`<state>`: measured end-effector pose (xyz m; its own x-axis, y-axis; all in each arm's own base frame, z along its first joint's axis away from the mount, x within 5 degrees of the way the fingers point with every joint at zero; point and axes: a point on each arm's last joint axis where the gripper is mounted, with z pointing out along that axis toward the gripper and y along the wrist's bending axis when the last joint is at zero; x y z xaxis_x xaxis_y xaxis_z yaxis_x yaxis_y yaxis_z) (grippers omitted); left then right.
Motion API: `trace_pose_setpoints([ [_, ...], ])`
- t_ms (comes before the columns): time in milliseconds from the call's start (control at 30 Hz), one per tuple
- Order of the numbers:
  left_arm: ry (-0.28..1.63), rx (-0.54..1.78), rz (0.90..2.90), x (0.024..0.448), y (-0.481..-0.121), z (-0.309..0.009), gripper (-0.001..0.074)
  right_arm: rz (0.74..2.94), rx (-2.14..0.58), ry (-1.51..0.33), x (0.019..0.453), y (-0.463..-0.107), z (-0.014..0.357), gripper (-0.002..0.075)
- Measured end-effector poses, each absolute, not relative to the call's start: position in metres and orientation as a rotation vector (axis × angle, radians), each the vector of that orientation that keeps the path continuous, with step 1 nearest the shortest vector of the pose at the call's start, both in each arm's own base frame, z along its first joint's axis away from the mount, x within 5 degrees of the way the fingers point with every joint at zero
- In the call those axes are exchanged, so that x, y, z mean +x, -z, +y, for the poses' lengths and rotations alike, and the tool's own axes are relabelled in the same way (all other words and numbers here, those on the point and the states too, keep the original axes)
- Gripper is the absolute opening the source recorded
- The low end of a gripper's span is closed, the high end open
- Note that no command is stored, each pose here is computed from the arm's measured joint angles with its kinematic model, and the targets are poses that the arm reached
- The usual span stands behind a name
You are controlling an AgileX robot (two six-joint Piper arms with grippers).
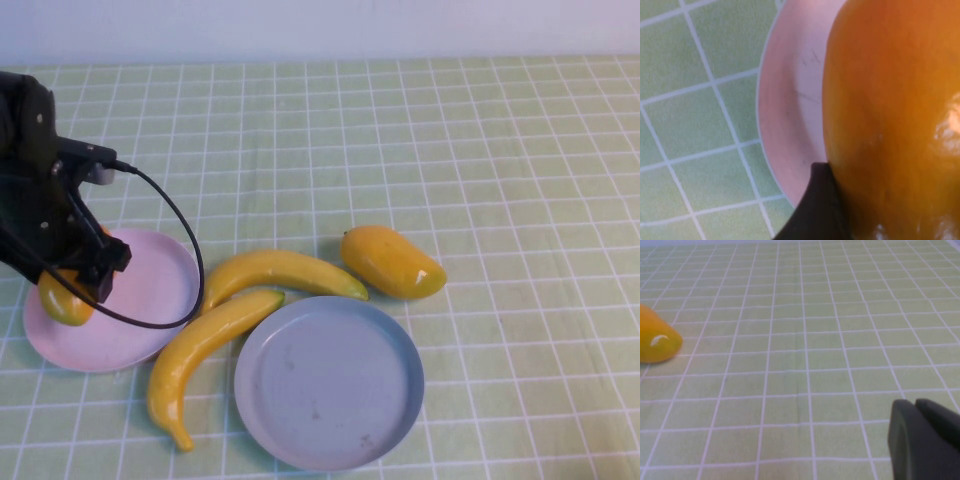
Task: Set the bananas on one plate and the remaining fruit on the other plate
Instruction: Put one type of fruit in the left plate
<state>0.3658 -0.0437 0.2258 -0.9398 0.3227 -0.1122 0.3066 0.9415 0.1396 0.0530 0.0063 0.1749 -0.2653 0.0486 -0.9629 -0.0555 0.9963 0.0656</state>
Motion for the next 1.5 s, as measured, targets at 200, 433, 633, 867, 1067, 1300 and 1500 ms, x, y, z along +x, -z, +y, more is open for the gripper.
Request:
trace_pose_setpoints([
  [200, -0.181, 0.482, 2.961, 0.366, -0.226, -0.044, 0.054, 1.837, -0.005, -0.099, 0.053, -0.175, 0.006, -0.0017],
  [433, -0.191, 0.487, 2.951, 0.367, -0.226, -0.043, 0.0652, 1.837, -0.005, -0.099, 0.053, -0.175, 0.006, -0.0017],
  [633, -0.183, 0.477, 2.96, 0.368, -0.229, -0.044, 0.0662, 1.837, -0.005, -0.099, 0.053, -0.175, 0.006, -0.0017],
  [867, 0.0, 0.796, 2.79, 0.38, -0.269, -0.068, 0.0636, 1.837, -0.005, -0.099, 0.053, -0.175, 0.006, -0.0017],
  [1067, 0.174, 1.463, 2.398, 0.367, -0.286, -0.136, 0.0576, 1.837, -0.005, -0.099, 0.053, -0.175, 0.006, -0.0017],
  [1300, 0.081, 1.947, 1.799, 0.344, -0.293, -0.215, 0.0561, 1.837, -0.005, -0.099, 0.053, -0.175, 0.006, -0.0017],
  [1500, -0.003, 2.021, 1.507, 0.333, -0.29, -0.26, 0.056, 1.837, -0.005, -0.099, 0.053, -0.175, 0.006, -0.0017],
])
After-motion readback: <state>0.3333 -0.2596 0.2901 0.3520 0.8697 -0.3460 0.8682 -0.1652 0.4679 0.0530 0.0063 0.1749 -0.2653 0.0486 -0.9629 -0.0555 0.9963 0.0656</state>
